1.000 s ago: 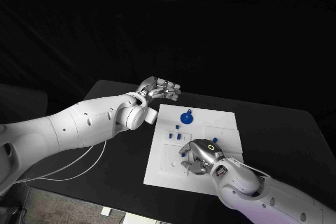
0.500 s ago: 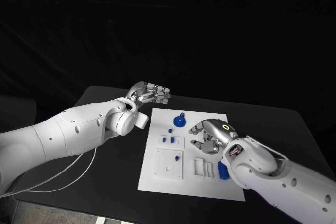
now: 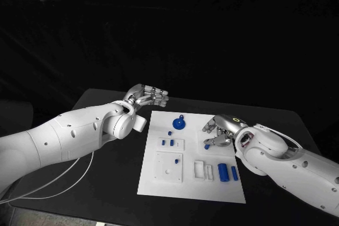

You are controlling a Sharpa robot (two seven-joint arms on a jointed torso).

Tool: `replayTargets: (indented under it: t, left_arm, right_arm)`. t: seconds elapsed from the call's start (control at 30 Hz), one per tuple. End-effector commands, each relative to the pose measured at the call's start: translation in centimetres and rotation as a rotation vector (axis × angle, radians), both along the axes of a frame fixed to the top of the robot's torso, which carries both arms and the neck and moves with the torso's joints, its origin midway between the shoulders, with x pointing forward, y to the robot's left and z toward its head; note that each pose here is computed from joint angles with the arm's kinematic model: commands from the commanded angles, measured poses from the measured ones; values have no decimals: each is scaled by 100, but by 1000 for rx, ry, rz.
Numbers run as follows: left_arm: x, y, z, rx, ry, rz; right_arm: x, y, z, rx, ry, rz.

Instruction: Assemble the parts on the task board

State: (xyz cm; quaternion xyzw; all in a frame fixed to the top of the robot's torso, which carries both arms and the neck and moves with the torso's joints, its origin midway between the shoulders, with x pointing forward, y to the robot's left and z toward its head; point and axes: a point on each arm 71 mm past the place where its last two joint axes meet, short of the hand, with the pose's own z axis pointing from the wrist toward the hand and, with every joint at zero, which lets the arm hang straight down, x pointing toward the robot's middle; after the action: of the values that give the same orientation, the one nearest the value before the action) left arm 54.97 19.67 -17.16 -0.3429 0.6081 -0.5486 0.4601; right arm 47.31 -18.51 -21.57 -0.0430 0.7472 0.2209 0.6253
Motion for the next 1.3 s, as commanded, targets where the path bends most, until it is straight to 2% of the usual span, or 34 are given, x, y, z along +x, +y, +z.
replayTargets:
  t: [0.03, 0.33, 0.67, 0.93, 1.3]
  left_arm:
    - [-4, -26, 11, -12, -3, -18]
    - [-2, -23, 10, -12, -3, -18]
    - [0, -12, 9, -11, -3, -15]
    - [0, -19, 8, -11, -1, -16]
    - [0, -19, 6, -10, 1, -16]
  right_arm:
    - [-7, -6, -81, -78, 94, 15]
    - [18, -11, -137, -122, 120, 11]
    - [51, -14, -157, -131, 82, -5]
    - [31, 36, -189, -124, 80, 11]
    - [4, 58, -285, -143, 112, 21]
